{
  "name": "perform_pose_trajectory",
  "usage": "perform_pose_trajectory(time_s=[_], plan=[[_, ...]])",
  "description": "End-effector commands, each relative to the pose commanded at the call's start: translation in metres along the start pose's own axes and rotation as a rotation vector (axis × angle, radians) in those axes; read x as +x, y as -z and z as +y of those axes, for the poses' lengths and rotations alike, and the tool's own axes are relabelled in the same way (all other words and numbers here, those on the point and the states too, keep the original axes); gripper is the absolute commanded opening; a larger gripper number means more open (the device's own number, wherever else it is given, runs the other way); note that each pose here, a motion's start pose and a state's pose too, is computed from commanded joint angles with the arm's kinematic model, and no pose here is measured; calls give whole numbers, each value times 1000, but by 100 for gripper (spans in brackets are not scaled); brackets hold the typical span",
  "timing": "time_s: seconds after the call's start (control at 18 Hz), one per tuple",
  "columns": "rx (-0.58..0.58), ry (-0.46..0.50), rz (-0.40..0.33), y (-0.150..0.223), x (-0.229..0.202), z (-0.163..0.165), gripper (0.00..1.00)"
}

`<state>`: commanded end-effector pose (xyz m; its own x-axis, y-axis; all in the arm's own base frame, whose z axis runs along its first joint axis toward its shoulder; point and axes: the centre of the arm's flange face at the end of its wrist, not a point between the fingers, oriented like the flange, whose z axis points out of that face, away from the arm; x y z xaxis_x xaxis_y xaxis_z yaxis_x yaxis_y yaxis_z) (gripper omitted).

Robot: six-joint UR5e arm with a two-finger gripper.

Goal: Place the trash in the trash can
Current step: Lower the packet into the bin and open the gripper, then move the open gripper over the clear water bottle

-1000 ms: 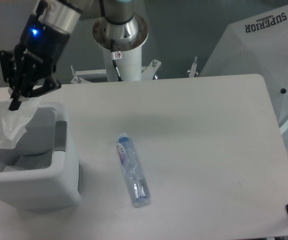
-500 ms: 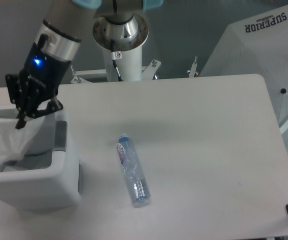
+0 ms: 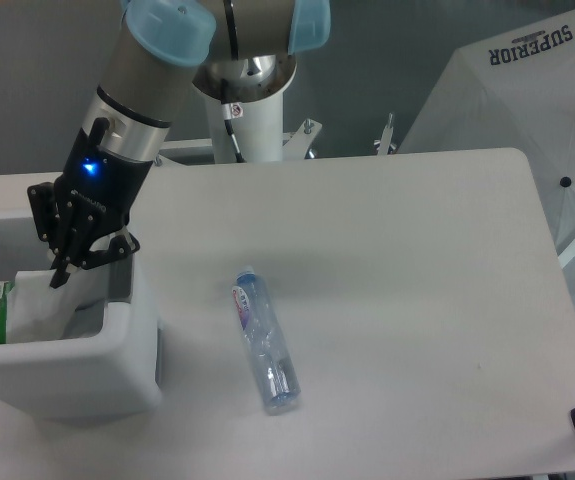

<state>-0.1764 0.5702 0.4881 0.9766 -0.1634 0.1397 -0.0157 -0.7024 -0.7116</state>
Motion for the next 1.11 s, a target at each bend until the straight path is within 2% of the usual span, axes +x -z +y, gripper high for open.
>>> perform_pose_trajectory(time_s=[0.22,0.39,0.44,0.61,0.83,0.94,1.11], plan=[[49,-32,-31,29,8,-25,99],[60,-26,-42,38,7,-27,99],[60,4,-53,41,-2,-25,99],[87,210,-141,78,-60,-3,99],[119,406,-222,113,-117,20,100],[96,470,-252,112,-142,40,100],[-25,522,-351,85,-176,71,100]])
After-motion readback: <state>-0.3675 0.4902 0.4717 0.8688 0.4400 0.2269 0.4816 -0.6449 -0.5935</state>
